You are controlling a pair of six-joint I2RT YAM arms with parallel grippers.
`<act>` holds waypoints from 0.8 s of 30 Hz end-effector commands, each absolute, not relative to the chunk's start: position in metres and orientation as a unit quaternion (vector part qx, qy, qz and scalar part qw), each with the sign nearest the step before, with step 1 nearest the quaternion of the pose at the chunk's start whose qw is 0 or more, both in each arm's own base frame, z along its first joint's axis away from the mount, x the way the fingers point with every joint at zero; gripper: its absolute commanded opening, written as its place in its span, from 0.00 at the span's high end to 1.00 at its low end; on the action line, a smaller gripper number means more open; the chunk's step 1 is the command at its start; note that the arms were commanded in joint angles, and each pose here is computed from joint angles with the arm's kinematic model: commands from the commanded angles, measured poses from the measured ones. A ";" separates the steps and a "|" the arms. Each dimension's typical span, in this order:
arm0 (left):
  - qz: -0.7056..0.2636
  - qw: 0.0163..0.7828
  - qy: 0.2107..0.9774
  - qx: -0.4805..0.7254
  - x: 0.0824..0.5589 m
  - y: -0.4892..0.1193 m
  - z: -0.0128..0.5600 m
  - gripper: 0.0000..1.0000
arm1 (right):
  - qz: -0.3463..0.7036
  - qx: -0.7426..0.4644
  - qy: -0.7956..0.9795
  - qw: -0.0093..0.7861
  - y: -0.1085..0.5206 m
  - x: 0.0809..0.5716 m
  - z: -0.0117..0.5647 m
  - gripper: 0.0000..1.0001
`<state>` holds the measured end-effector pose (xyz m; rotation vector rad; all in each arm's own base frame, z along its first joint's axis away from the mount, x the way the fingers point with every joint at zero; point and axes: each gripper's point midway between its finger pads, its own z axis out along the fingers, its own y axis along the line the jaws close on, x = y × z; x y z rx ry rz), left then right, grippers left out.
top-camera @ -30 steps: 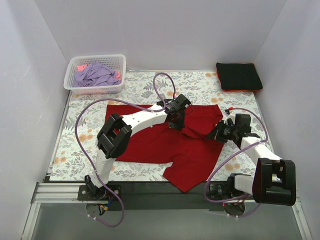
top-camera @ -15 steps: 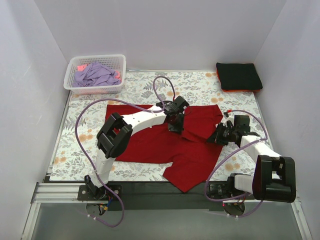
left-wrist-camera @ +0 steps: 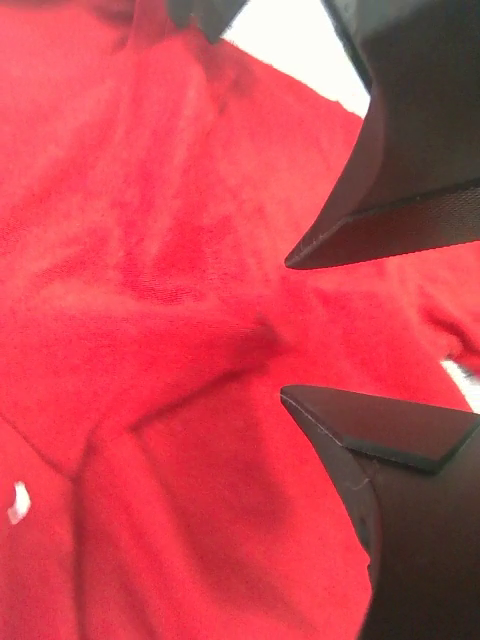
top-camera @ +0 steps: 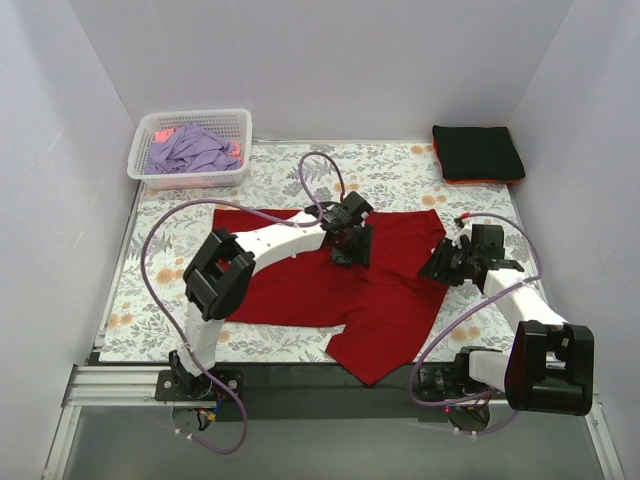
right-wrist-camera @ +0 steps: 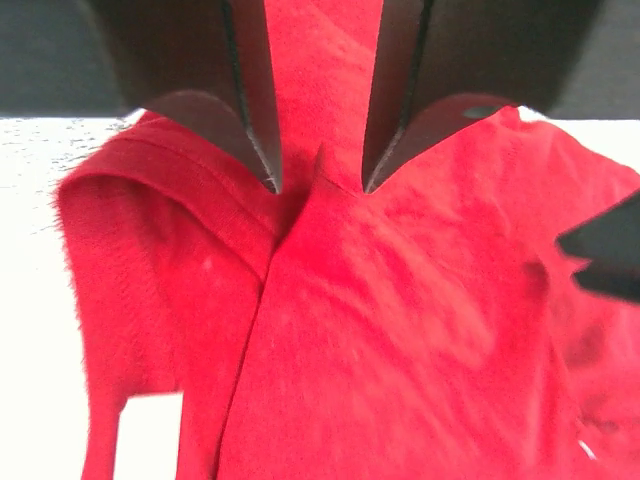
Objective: Fold and stack the t-shirts
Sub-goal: Fold the tshirt
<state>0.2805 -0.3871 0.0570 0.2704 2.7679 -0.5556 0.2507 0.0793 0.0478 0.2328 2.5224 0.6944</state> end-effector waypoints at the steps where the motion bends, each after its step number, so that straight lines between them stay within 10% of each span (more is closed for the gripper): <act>1: -0.216 0.250 0.942 0.049 0.312 -0.358 0.138 0.49 | 0.217 0.089 0.915 0.329 0.064 0.285 0.087 0.54; 13: -0.027 0.346 0.927 -0.144 0.405 -0.121 0.116 0.54 | 0.219 0.120 0.884 0.394 0.056 0.383 0.116 0.63; 24: 0.042 0.300 0.921 -0.246 0.431 -0.027 0.055 0.57 | 0.250 0.122 0.893 0.354 0.063 0.434 0.061 0.63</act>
